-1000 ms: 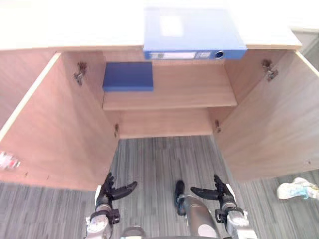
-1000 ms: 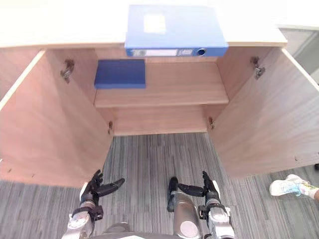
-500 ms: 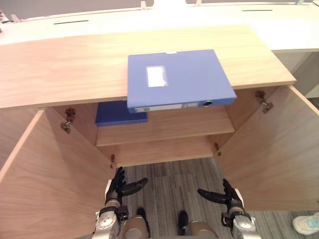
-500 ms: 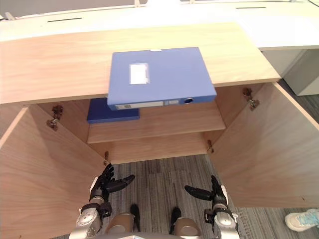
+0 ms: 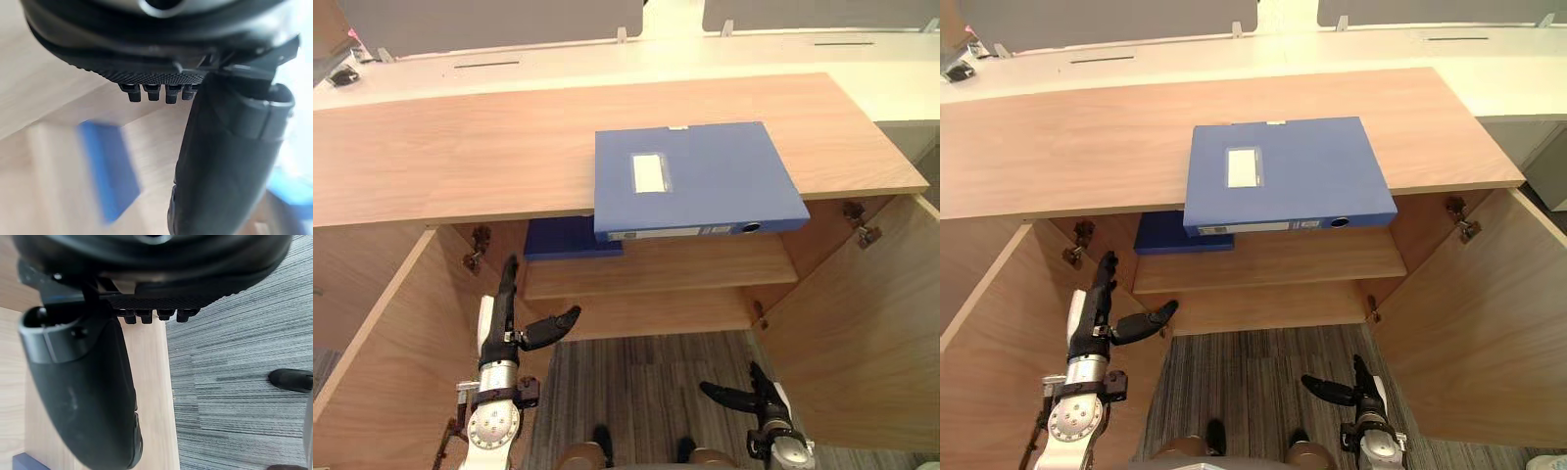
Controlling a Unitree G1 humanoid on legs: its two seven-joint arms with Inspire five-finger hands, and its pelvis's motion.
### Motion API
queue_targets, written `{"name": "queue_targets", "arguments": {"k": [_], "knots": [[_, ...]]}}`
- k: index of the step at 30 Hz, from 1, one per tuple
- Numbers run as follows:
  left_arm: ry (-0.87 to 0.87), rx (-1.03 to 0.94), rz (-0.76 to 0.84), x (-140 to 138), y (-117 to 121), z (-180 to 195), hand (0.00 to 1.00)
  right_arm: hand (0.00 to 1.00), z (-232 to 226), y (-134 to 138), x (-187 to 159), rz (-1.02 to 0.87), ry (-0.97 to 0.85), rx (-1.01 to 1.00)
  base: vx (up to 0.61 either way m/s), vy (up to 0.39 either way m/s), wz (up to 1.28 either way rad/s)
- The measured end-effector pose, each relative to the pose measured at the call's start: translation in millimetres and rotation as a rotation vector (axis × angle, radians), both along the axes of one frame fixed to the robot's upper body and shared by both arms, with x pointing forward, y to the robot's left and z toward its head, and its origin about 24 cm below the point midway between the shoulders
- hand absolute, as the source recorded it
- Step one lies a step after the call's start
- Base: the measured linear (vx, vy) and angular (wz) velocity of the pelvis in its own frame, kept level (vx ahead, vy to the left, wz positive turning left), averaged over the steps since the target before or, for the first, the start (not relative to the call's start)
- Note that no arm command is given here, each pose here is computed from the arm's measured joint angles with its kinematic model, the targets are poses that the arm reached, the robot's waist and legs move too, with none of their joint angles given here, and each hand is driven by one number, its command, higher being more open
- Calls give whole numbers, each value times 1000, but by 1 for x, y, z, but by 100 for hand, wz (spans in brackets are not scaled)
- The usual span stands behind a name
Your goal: Walk over to the cabinet, pick up the folder, carry it to the office cabinet, place the folder inside the office cabinet, then close the office cabinet door
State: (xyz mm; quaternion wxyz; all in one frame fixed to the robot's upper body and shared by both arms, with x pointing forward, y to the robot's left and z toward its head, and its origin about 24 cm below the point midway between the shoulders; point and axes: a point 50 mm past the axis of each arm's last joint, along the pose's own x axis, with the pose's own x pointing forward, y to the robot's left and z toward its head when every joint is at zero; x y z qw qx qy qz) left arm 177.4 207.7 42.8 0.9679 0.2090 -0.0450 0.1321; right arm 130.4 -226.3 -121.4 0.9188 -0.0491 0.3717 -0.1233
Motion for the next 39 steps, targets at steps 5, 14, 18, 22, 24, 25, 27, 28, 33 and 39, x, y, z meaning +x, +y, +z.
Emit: {"name": "queue_targets", "arguments": {"k": [5, 14, 18, 22, 24, 25, 27, 28, 33, 39], "knots": [[-173, 259, -101, 1, -13, 40, 100, 100, -7, 4, -10, 33, 49, -6, -71, -14, 0], [-391, 541, -270, 16, -36, 76, 100, 100, -9, 7, -18, 52, 72, -6, -22, -12, -8], [-414, 634, -359, 30, -50, 75, 100, 100, -10, 10, -16, 87, 74, -2, 31, -15, -16], [-397, 728, -369, 50, -58, 69, 100, 100, -10, 11, -18, 89, 74, 18, 32, -5, -11], [-364, 778, -350, 58, -55, 64, 100, 100, -10, 12, -19, 84, 75, 28, 38, -8, -6], [-330, 807, -333, 63, -52, 59, 0, 100, -11, 12, -19, 77, 73, 37, 32, -18, -2], [-262, 838, -297, 70, -46, 49, 0, 100, -11, 14, -18, 60, 67, 54, 23, -12, -1], [-249, 847, -287, 70, -45, 47, 0, 100, -11, 14, -18, 56, 66, 59, 0, 0, 0], [-302, 857, -201, 80, -50, 59, 0, 100, -11, 17, -17, 54, 61, 70, 0, 0, 0], [-403, 855, -161, 81, -53, 78, 0, 100, -11, 17, -17, 29, 57, 89, -19, -5, -4]]}}
